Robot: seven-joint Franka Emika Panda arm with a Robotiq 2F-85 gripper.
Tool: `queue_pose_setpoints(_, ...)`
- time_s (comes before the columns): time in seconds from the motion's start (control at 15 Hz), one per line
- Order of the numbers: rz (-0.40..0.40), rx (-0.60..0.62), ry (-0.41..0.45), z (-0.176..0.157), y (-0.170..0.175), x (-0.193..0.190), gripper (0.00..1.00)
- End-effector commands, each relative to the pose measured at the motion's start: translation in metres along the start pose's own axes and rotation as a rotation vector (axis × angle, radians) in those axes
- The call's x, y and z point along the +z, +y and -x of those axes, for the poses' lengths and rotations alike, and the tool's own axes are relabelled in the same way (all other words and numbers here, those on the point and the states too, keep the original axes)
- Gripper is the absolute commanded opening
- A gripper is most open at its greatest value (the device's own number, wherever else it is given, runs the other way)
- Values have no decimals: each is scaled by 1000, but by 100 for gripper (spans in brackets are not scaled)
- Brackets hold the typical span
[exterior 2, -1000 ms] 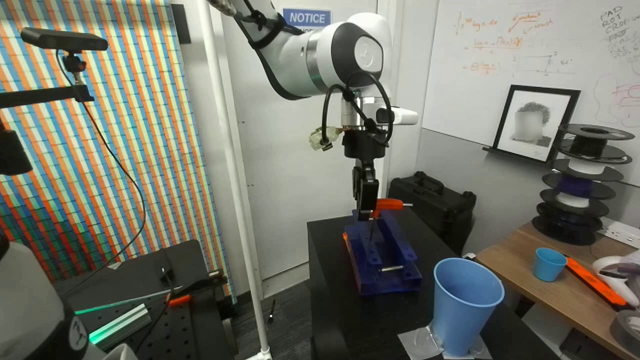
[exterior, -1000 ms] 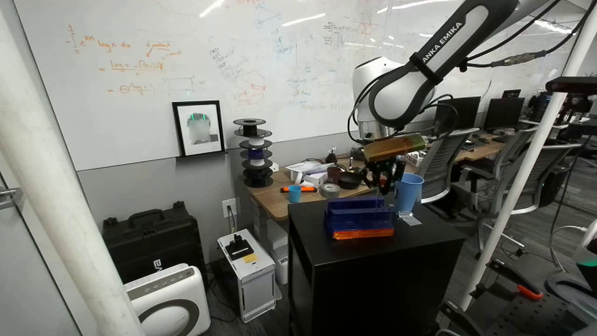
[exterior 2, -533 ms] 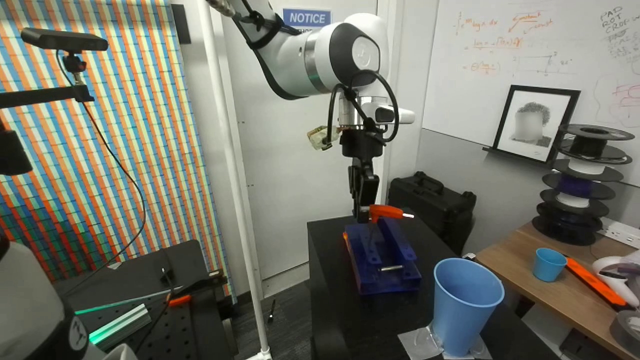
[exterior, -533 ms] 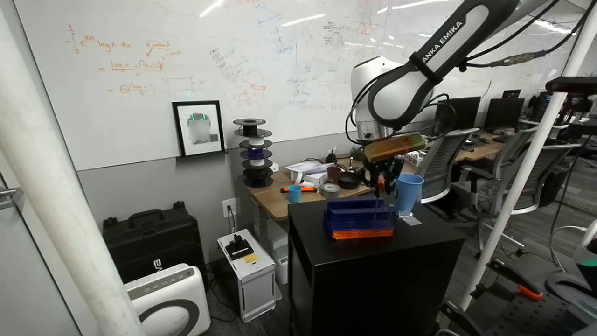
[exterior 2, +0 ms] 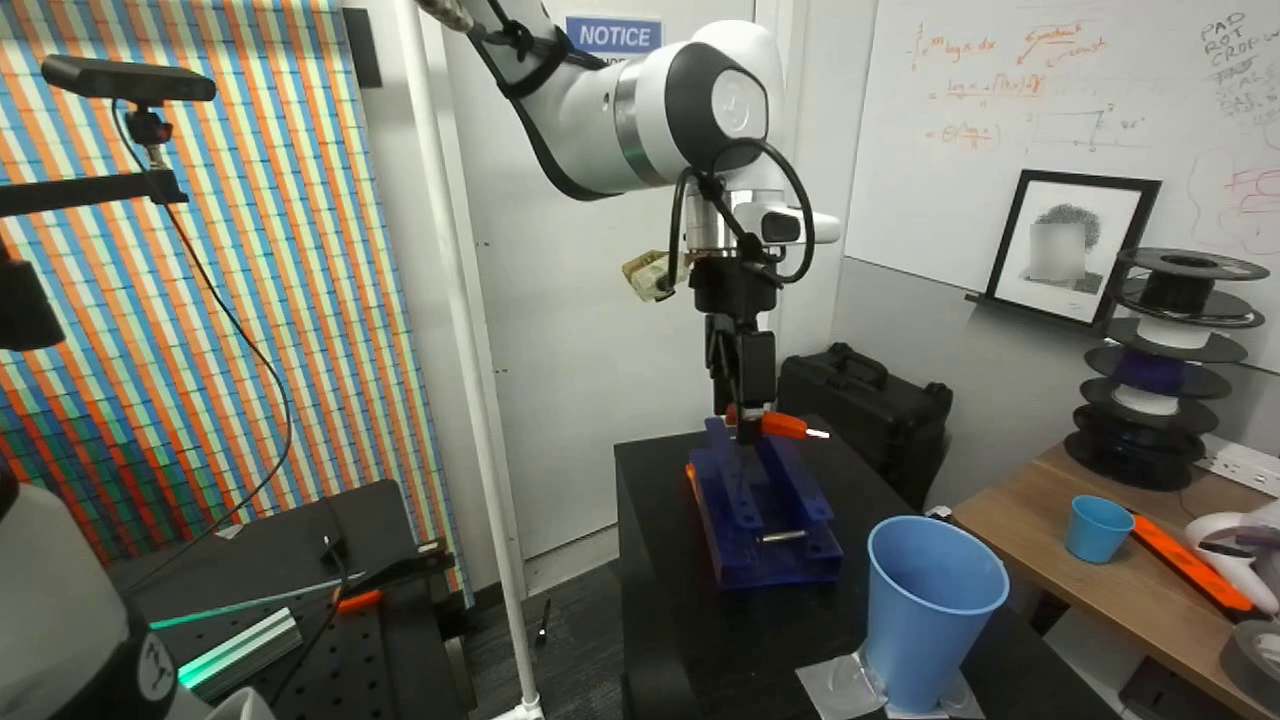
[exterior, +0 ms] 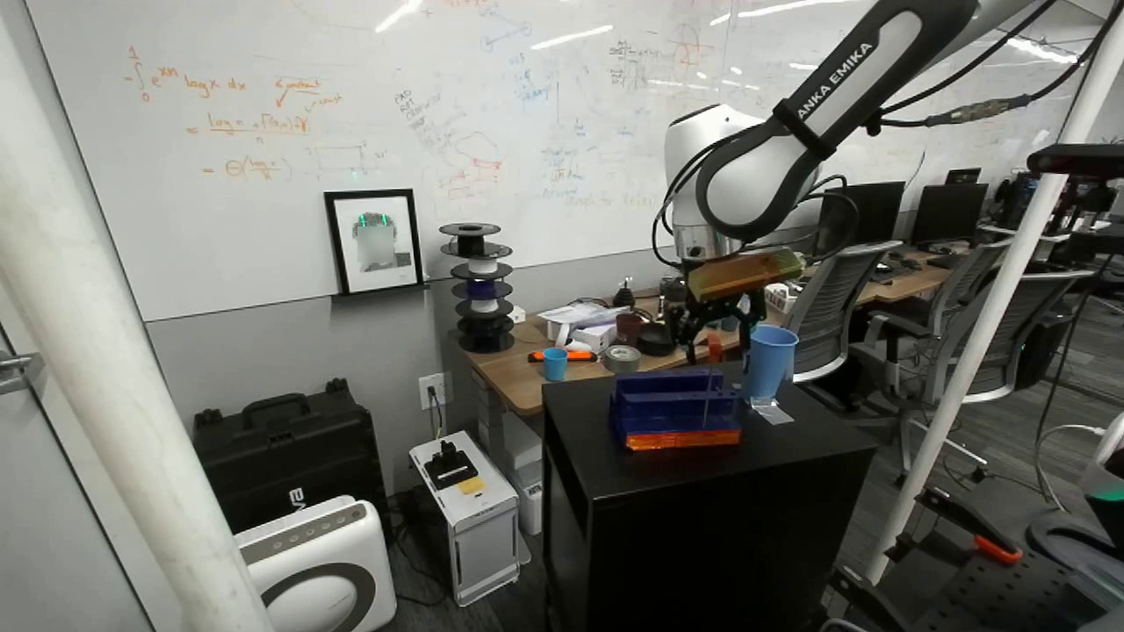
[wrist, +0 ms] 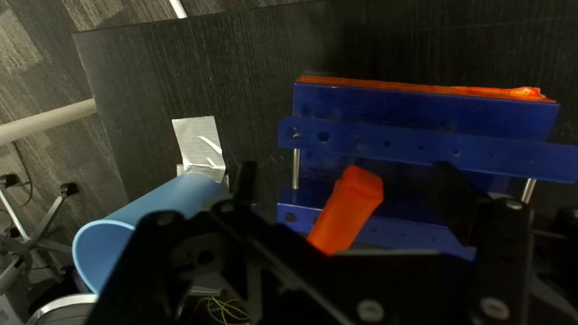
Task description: Put the red object on the blue rack in the blue cup
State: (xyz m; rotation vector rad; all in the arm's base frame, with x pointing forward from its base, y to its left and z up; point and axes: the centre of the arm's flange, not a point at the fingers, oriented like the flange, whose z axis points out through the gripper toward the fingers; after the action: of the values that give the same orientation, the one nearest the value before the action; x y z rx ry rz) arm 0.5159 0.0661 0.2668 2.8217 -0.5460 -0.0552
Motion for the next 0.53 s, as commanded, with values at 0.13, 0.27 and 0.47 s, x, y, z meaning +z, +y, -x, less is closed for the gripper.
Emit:
queue_pose_setpoints(0.13, 9, 52, 51, -16, 22, 0, 75)
queue_pose_setpoints(0.27, 3, 60, 50, -17, 24, 0, 71)
queue_pose_setpoints(0.47, -8, 54, 52, -17, 21, -2, 45)
